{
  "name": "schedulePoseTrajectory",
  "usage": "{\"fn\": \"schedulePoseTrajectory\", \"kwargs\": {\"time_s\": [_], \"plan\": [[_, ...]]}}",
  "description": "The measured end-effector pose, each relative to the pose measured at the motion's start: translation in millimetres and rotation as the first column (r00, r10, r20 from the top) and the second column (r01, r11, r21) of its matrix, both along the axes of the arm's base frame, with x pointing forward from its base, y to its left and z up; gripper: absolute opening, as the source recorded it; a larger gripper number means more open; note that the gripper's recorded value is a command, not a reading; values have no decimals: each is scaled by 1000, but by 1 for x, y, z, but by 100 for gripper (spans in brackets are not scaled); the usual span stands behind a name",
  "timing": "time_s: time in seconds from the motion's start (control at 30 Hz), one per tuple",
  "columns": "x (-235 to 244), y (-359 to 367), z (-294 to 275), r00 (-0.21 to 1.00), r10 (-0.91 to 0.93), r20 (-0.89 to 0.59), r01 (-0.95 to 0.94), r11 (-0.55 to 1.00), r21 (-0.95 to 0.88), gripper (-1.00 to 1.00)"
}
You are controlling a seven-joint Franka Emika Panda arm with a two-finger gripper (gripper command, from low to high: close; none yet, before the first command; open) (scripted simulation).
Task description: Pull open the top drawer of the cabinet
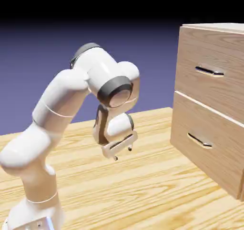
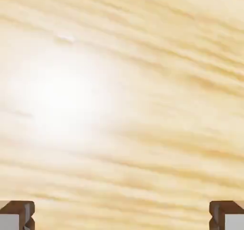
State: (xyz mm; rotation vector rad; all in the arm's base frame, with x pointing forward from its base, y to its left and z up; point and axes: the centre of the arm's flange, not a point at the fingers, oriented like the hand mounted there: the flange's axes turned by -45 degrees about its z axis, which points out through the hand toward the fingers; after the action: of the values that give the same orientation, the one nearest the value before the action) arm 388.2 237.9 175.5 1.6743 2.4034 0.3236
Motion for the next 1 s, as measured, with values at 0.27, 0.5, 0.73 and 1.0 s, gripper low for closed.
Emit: {"fn": "schedulePoseTrajectory", "kwargs": {"time_s": [0.27,0.5,0.73,1.0], "plan": [[36,26,63,950,138,280,-181,975,132,0],[91,2,153,807,48,589,-207,956,206,0],[148,-89,259,534,-183,825,-89,959,271,0],[191,-192,326,282,-342,896,67,939,338,0]]}}
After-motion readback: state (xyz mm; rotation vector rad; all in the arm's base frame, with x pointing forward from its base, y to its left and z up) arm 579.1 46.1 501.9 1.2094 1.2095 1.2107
